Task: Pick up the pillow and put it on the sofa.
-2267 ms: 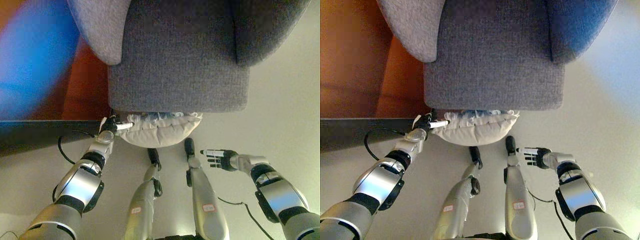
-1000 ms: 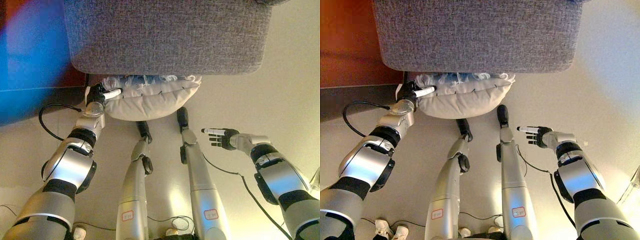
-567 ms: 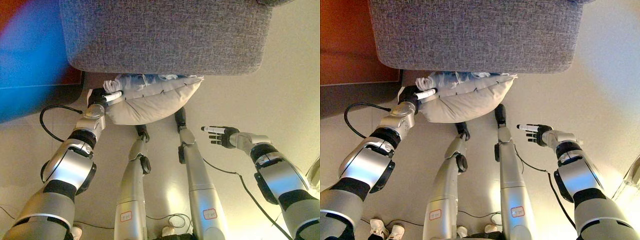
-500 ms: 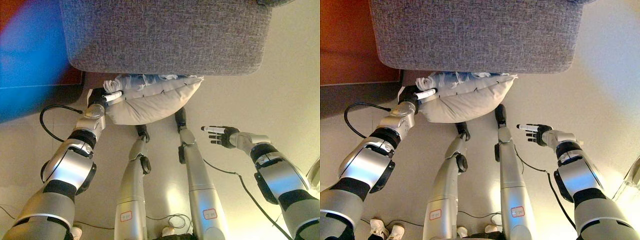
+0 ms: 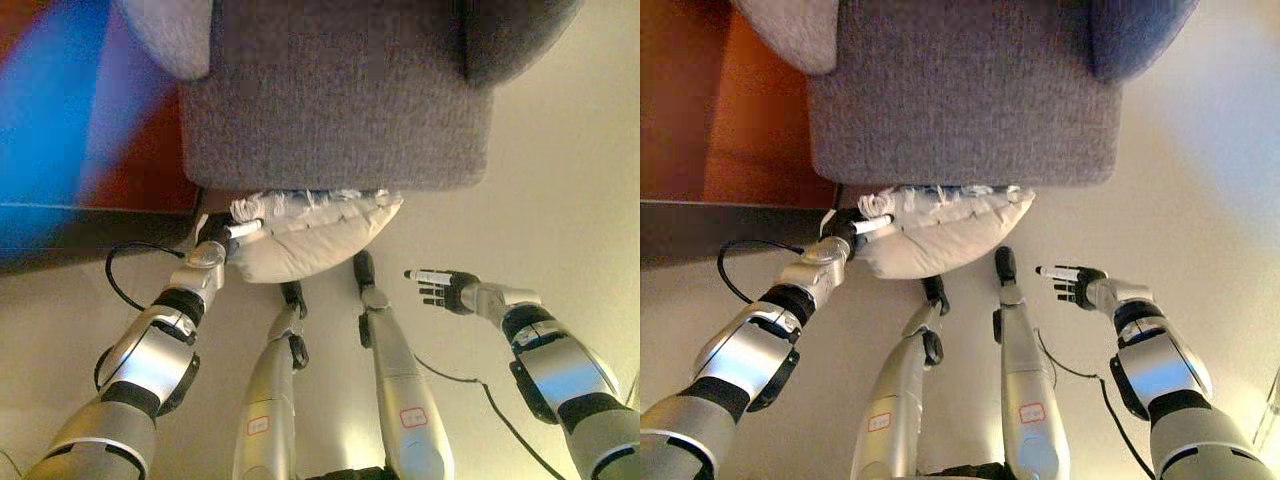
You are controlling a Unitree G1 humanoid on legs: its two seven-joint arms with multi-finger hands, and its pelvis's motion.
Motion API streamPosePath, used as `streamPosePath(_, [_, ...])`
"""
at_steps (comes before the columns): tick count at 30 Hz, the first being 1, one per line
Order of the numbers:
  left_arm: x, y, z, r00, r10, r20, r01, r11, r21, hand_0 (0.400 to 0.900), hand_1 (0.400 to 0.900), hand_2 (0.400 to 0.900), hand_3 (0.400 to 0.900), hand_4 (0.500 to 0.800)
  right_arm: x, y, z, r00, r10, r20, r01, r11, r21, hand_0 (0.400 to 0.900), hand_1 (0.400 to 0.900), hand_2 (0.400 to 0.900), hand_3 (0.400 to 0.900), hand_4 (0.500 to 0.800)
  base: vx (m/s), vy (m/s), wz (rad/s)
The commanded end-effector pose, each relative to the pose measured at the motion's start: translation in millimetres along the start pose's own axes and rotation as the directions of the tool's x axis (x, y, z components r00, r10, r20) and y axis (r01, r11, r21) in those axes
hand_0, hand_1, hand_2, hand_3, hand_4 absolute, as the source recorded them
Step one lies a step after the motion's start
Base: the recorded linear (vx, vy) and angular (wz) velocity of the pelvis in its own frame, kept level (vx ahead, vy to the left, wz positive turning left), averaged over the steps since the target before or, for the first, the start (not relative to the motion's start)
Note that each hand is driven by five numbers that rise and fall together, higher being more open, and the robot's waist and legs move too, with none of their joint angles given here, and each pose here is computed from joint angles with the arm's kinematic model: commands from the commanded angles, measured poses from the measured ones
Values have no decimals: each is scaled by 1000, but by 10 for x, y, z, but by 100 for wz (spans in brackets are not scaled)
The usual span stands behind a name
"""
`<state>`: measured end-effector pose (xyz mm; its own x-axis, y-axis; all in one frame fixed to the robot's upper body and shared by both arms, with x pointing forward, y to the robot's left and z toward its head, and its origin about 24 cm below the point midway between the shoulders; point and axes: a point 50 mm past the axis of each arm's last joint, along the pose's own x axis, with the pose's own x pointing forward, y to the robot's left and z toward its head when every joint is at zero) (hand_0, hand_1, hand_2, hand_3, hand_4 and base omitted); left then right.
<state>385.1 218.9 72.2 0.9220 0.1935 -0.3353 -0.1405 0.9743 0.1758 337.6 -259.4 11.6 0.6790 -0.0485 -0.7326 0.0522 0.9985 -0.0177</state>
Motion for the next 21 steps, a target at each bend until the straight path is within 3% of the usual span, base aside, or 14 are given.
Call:
streamPosePath(1, [-16, 155, 365, 987, 12, 163, -8, 1000, -27, 400, 400, 400, 400, 500, -19, -225, -267, 997, -31, -71, 30, 999, -11, 900, 900, 900, 900, 800, 99, 4, -2])
streamPosePath(13, [-85, 160, -82, 994, -65, 86, 58, 995, 82, 400, 400, 400, 400, 500, 18, -241, -907, 978, -1, -208, 5, 1000, 16, 900, 900, 900, 900, 800, 113, 5, 0])
streamPosePath(21, [-147, 245, -143, 991, -98, 87, 84, 984, 155, 400, 400, 400, 400, 500, -59, -327, -1494, 947, 1, -320, 18, 998, 55, 900, 900, 900, 900, 800, 163, -12, 4])
